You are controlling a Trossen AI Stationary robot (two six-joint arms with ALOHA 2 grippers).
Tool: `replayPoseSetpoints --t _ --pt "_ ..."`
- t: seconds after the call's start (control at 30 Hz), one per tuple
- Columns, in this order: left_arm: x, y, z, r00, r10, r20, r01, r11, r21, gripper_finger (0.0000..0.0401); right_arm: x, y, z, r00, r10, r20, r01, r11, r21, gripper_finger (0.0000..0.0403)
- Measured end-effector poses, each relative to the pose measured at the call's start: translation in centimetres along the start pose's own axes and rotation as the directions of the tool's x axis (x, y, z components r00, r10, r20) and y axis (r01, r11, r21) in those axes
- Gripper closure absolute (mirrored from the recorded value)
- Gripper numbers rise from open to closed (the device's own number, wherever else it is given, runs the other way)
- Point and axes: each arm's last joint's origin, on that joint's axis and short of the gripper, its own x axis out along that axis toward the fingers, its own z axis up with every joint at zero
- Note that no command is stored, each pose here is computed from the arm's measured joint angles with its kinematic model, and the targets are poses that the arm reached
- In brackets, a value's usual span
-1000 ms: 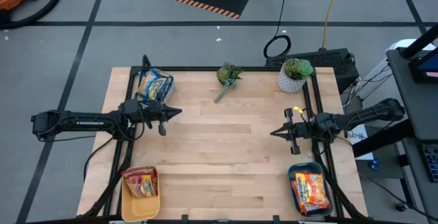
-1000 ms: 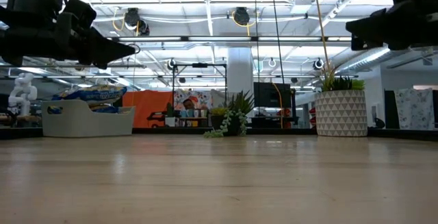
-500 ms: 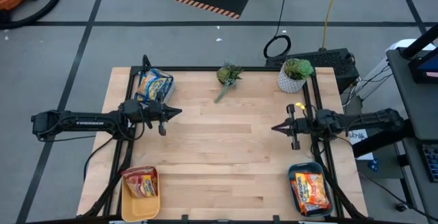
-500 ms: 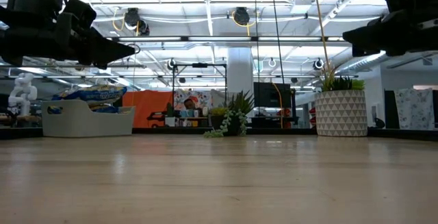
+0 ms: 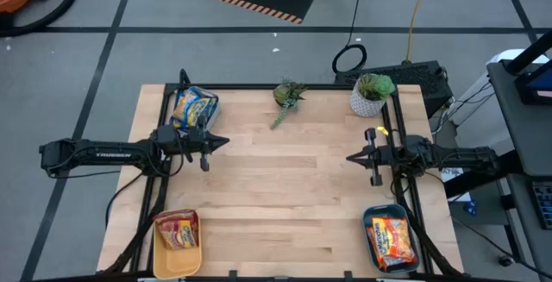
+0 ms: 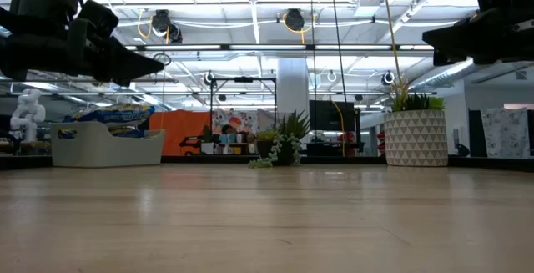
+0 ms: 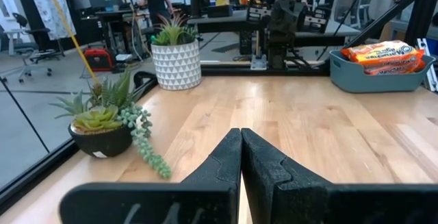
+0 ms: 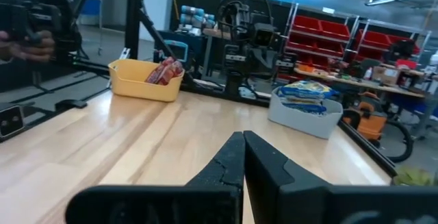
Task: Sort Maruchan noodles
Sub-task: Return to Home Position
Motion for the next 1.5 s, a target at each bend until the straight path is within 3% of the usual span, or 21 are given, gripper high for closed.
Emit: replayPoseSetpoints --t 0.43,0.67,0.87,1.03,1.3,1.5 --pt "0.0 0.0 0.0 1.0 -0.001 -0.003 0.001 1.0 -0.014 0.0384 0.0 -0.6 -0.2 0.998 -0.066 -0.022 0.066 0.998 -0.004 0.0403" --pt "-0.5 -0.2 0.4 0.998 -0.051 0.031 0.051 0.999 0.012 0.0384 0.0 -0.6 -0.3 0.997 -0.066 -0.027 0.066 0.998 -0.006 0.0403" --pt "-1.4 -0.4 -0.2 0.997 -0.065 -0.049 0.064 0.998 -0.026 0.0384 0.0 -0.7 -0.2 0.998 -0.068 -0.016 0.068 0.998 -0.005 0.0403" --pt "-2.0 -0.5 0.2 0.996 -0.092 -0.012 0.092 0.996 -0.015 0.0385 0.0 -0.7 -0.1 0.998 -0.068 -0.014 0.068 0.998 -0.005 0.0403" --pt "-3.1 -1.1 -0.6 0.986 -0.135 -0.093 0.124 0.985 -0.122 0.0391 0.0 -0.7 -0.1 0.998 -0.068 -0.011 0.068 0.998 0.005 0.0403" --pt "-3.3 -2.3 -0.3 0.981 -0.186 -0.056 0.179 0.977 -0.113 0.0397 0.0 -0.7 -0.1 0.998 -0.068 -0.01 0.068 0.998 0.004 0.0403"
